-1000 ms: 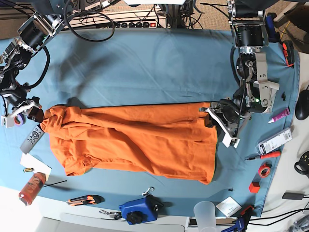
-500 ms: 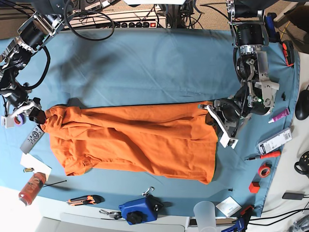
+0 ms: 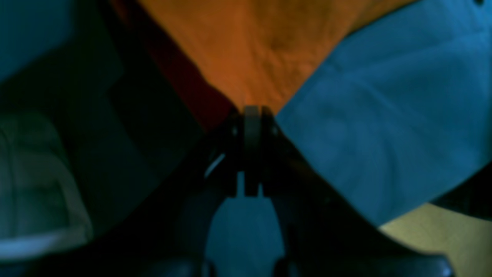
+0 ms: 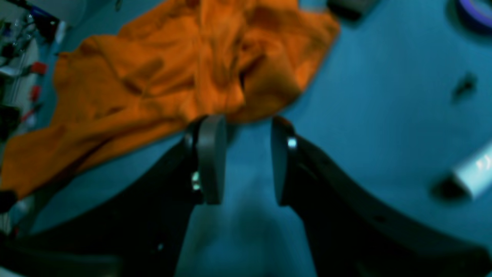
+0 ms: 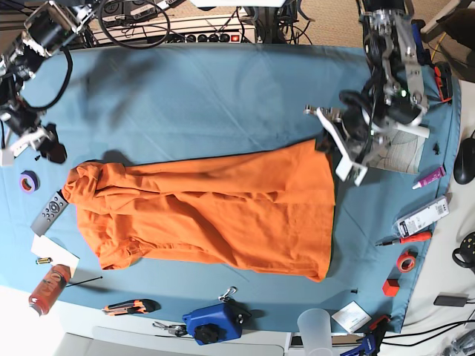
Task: Layout the t-shirt on the table in an organized manner, then fold the t-shirt properly
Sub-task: 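Release the t-shirt and reposition both grippers above its ends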
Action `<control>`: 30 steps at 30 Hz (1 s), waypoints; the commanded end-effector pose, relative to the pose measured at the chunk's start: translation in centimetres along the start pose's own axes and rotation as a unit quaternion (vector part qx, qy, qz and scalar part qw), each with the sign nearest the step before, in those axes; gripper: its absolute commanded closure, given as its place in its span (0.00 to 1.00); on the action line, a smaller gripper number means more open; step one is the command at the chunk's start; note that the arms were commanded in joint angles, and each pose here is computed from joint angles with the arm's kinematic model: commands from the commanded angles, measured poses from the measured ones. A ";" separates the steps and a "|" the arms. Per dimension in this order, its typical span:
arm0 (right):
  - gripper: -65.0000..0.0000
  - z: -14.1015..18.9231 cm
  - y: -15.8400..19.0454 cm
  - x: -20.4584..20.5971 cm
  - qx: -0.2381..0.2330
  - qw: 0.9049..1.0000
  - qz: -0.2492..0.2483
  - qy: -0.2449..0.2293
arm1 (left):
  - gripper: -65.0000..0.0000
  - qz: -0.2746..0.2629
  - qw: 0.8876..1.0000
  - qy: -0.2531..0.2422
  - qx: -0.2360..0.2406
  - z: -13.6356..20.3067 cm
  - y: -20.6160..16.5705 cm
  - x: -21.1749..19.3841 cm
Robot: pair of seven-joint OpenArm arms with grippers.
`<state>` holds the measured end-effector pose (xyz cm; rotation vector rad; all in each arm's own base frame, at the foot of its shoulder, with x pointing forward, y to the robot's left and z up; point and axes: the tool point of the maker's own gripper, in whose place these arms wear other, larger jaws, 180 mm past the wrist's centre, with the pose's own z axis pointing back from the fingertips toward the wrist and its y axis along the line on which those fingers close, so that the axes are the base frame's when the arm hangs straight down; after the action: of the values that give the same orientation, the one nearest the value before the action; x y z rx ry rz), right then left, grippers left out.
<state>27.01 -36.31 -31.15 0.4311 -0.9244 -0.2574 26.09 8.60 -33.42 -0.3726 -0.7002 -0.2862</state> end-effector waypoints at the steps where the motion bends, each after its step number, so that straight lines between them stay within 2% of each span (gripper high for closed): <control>1: 0.69 1.3 -0.1 1.5 0.000 1.000 0.011 -0.021 | 1.00 -0.003 1.000 -0.017 -0.003 0.4 -0.2 0.7; 7: 0.69 3.3 -1.5 -2.1 -0.013 1.000 -0.014 0.007 | 1.00 0.009 1.000 0.027 -0.003 0.7 -0.4 -3.0; 12: 0.69 2.7 -0.9 -1.4 -0.001 0.999 -0.023 -0.025 | 1.00 0.014 1.000 0.025 -0.006 0.7 -0.6 -3.4; 15: 0.69 1.2 0.4 -0.6 0.020 0.999 -0.019 -0.032 | 1.00 0.013 1.000 0.023 -0.006 0.7 -0.6 -3.3; 19: 0.69 -1.7 3.2 -0.4 0.059 0.998 0.007 -0.008 | 1.00 0.013 1.000 0.019 -0.006 0.7 -0.6 -3.1; 23: 0.69 -4.3 4.0 0.0 0.043 0.999 0.028 -0.016 | 1.00 0.013 1.000 0.020 -0.006 0.7 -0.6 -3.1; 30: 0.69 -6.7 4.8 -0.6 0.025 0.999 0.022 -0.035 | 1.00 0.013 1.000 0.020 -0.006 0.7 -0.6 -3.1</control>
<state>31.23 -29.29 -35.07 0.4597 -0.9346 -0.2263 22.63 8.96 -35.81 -0.3770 -0.6160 -0.2684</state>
